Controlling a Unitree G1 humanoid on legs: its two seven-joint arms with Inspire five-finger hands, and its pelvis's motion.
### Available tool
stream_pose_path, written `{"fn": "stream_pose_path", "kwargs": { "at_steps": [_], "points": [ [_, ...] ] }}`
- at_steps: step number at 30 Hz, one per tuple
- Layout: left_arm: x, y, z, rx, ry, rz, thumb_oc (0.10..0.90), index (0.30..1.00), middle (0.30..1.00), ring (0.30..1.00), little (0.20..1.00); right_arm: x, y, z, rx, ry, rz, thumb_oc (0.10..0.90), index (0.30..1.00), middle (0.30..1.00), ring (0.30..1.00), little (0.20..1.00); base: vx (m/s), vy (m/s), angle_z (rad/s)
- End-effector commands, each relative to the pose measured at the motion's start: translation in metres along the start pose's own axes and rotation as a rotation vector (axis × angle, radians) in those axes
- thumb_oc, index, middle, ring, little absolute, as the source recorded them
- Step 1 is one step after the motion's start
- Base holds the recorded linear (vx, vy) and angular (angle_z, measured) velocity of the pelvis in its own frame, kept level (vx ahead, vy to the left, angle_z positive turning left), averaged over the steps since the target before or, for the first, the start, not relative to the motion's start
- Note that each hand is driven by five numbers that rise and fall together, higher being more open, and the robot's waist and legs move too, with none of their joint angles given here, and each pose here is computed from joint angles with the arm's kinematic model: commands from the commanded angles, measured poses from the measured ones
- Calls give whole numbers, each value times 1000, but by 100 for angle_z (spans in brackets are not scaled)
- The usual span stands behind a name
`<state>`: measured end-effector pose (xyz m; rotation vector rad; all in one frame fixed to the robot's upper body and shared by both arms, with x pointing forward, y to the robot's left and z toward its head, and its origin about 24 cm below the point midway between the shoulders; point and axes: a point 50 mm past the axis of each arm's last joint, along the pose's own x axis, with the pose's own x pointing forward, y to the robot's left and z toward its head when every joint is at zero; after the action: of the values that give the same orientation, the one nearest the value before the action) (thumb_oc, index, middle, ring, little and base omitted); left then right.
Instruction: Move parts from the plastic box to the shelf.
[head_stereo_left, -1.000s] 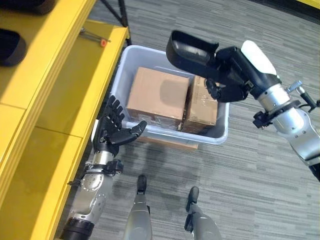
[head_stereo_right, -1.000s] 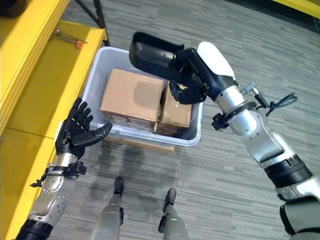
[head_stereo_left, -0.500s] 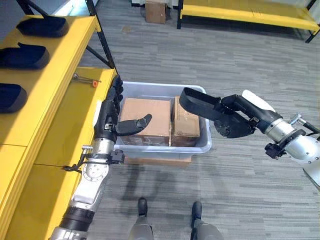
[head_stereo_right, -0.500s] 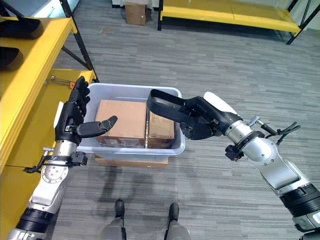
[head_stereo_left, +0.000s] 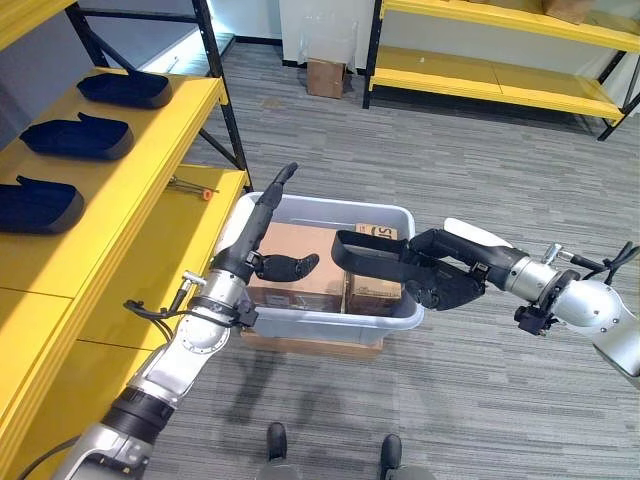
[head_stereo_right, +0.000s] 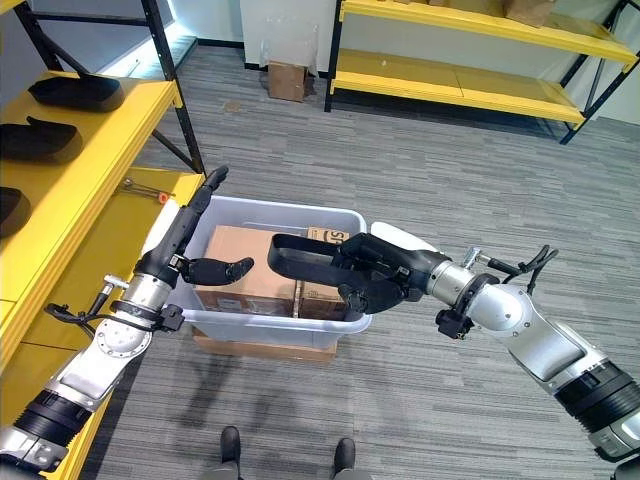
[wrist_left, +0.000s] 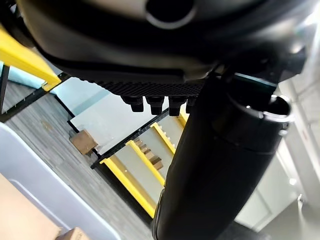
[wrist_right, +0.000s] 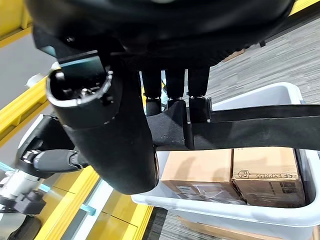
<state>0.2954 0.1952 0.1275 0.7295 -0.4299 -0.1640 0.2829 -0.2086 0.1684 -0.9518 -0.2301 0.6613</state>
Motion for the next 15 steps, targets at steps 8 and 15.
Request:
{"fn": "stream_pose_path", "kwargs": {
  "at_steps": [8,15],
  "points": [
    [29,5,39,88,-264,-19,900,1000,1000,1000,1000,7,-30,48,-37,-270,-120,400,300,300,300,300,4,5,3],
    [30,-10,44,24,-280,-36,900,1000,1000,1000,1000,8,-25,50,-19,-292,-125,400,300,300,300,300,5,9,3]
  ]
}}
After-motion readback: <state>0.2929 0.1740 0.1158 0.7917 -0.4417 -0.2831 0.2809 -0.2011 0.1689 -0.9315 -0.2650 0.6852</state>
